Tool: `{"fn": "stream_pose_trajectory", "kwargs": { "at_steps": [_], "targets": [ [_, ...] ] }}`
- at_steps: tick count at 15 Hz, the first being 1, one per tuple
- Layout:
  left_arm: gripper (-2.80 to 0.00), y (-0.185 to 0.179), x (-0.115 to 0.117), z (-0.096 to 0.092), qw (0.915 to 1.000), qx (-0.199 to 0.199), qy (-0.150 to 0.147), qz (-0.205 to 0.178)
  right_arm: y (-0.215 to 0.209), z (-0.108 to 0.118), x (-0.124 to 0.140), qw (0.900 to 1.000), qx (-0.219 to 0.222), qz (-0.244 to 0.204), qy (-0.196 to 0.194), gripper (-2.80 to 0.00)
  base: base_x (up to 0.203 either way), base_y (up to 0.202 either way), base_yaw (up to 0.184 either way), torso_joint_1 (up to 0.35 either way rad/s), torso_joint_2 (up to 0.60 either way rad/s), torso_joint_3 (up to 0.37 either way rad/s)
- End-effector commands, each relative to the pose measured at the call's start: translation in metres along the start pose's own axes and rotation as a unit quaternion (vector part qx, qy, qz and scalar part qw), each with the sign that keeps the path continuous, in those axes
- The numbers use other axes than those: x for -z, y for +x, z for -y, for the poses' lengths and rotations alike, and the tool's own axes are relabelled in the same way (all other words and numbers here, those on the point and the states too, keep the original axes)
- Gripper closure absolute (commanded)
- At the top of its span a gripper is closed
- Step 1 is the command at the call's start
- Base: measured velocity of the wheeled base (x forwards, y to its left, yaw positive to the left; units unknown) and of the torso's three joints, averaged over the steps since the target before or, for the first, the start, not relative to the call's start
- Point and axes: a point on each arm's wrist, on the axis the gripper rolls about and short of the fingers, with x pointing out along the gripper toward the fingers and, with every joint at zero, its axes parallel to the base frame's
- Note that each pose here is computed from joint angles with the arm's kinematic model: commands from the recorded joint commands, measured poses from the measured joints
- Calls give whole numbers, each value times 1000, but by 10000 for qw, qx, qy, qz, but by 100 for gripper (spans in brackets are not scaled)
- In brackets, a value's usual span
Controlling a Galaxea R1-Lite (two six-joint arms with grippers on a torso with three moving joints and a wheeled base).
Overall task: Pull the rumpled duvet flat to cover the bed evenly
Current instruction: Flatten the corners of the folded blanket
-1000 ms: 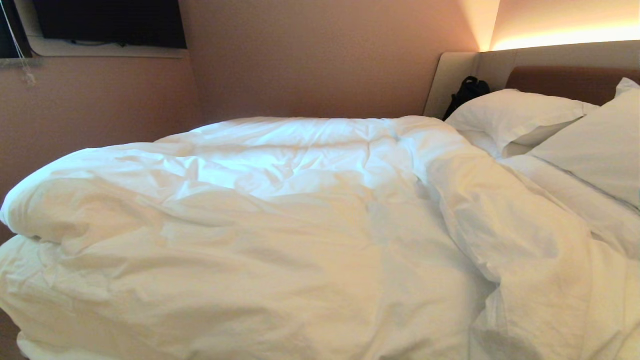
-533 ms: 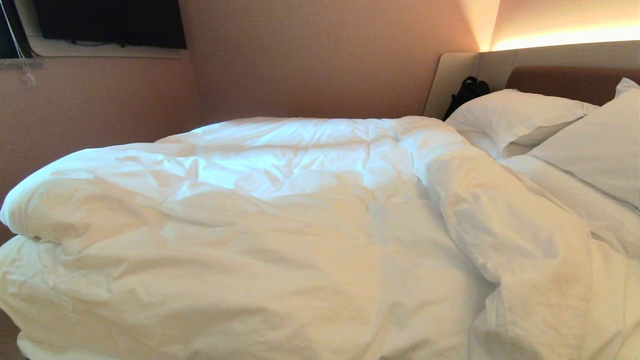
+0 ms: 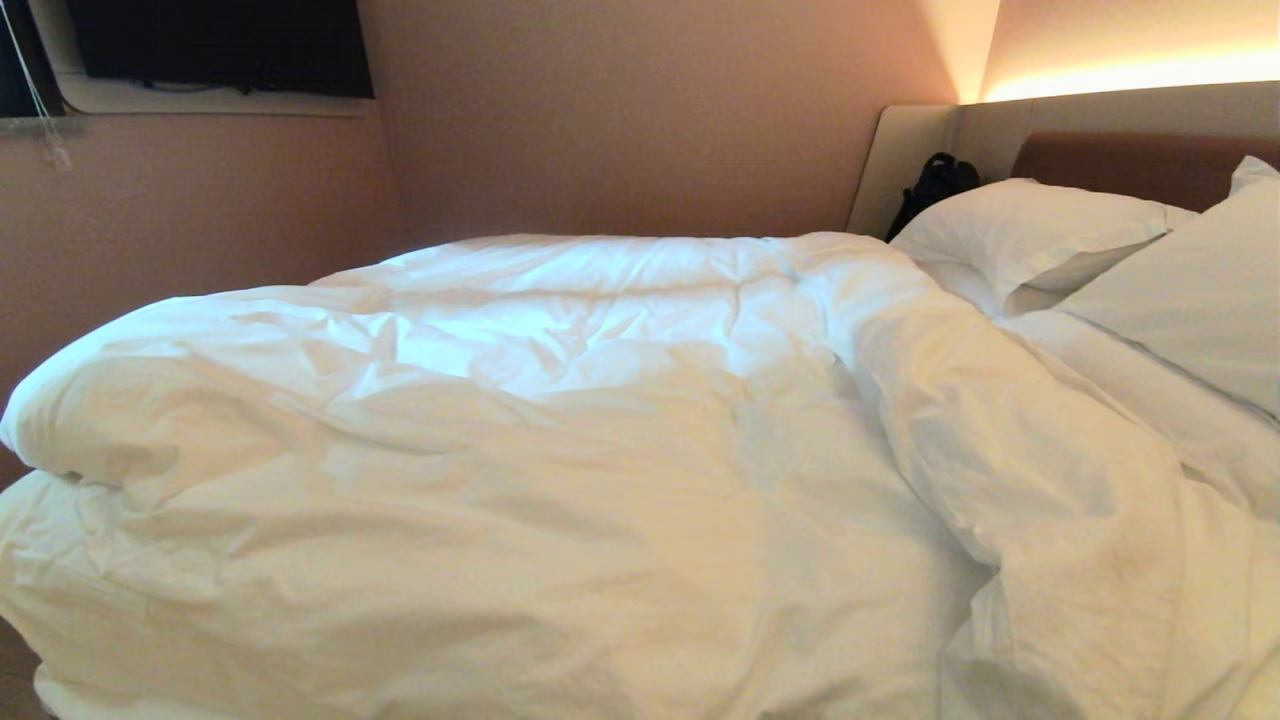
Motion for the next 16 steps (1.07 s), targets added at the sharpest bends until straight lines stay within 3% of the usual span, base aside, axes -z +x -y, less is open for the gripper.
{"fn": "stream_pose_trajectory", "kwargs": {
  "at_steps": [1, 8, 12, 16],
  "targets": [
    [0, 0, 0, 0, 10000, 2, 0, 0, 1, -2, 2, 9993, -319, 92, -148, 0, 0, 0, 0, 0, 0, 0],
    [0, 0, 0, 0, 10000, 2, 0, 0, 6, -4, 19, 9986, -463, -225, -123, 0, 0, 0, 0, 0, 0, 0],
    [0, 0, 0, 0, 10000, -13, 0, -8, 6, -3, 20, 9986, -318, -238, 339, 0, 0, 0, 0, 0, 0, 0],
    [0, 0, 0, 0, 10000, -13, -8, 0, 7, -3, 19, 9988, -309, -167, 349, 0, -14, -8, 1, 1, 1, 1]
  ]
}}
